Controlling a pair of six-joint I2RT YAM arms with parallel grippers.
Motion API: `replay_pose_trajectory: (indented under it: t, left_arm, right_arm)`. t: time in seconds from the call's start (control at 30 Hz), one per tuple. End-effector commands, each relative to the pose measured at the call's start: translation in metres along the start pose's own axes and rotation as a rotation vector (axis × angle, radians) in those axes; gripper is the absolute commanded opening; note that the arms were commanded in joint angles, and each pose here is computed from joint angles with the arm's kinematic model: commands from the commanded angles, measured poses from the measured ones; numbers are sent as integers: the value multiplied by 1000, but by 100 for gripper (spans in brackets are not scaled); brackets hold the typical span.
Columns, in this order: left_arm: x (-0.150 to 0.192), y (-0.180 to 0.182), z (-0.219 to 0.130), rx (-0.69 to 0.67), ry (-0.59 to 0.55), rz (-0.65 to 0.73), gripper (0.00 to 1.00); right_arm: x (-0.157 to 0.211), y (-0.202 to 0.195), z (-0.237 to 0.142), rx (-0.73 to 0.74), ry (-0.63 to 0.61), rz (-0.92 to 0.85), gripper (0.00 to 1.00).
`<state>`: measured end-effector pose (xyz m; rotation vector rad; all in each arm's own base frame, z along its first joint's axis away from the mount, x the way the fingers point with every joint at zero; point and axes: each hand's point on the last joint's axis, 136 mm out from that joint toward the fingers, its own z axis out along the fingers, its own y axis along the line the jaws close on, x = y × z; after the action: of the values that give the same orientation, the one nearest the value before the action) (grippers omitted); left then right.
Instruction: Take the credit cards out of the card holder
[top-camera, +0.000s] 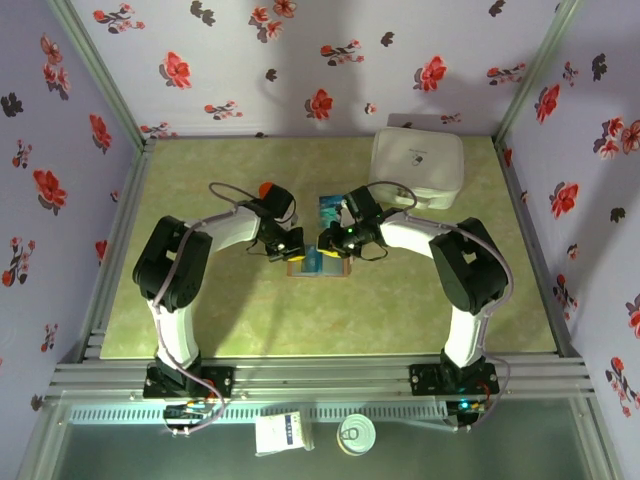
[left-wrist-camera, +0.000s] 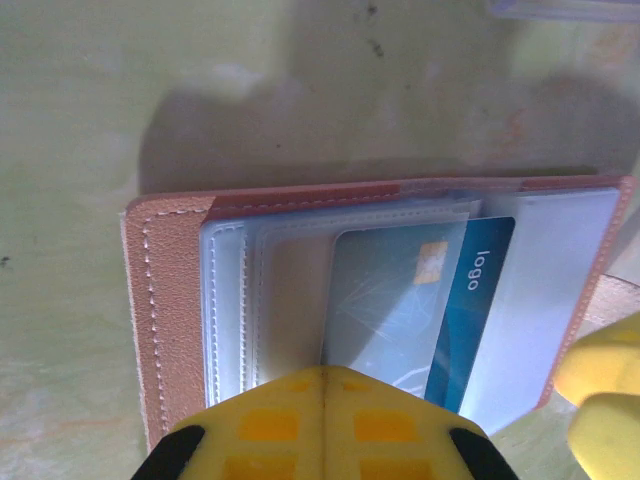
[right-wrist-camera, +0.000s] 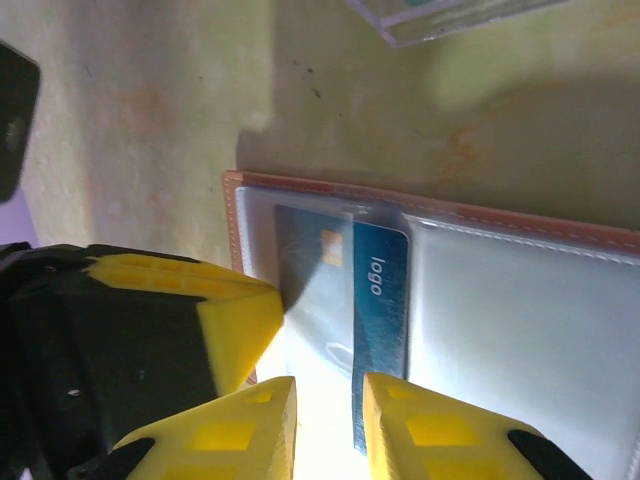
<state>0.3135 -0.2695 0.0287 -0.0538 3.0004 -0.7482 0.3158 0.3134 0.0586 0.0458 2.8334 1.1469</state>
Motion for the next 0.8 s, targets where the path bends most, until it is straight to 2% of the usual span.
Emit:
replay_pose_trajectory:
  t: [0.0, 0.43, 0.77]
  left_arm:
    - [2, 8, 5, -32, 12, 7, 0]
    - [6, 14, 7, -50, 21, -3, 0]
    - [7, 15, 7, -50, 18, -9, 0]
  right_arm:
    - [2, -8, 10, -16, 23, 32, 26]
    - [7, -24, 22, 14, 48, 55, 26]
    - [2, -1, 20, -118, 28, 68, 20]
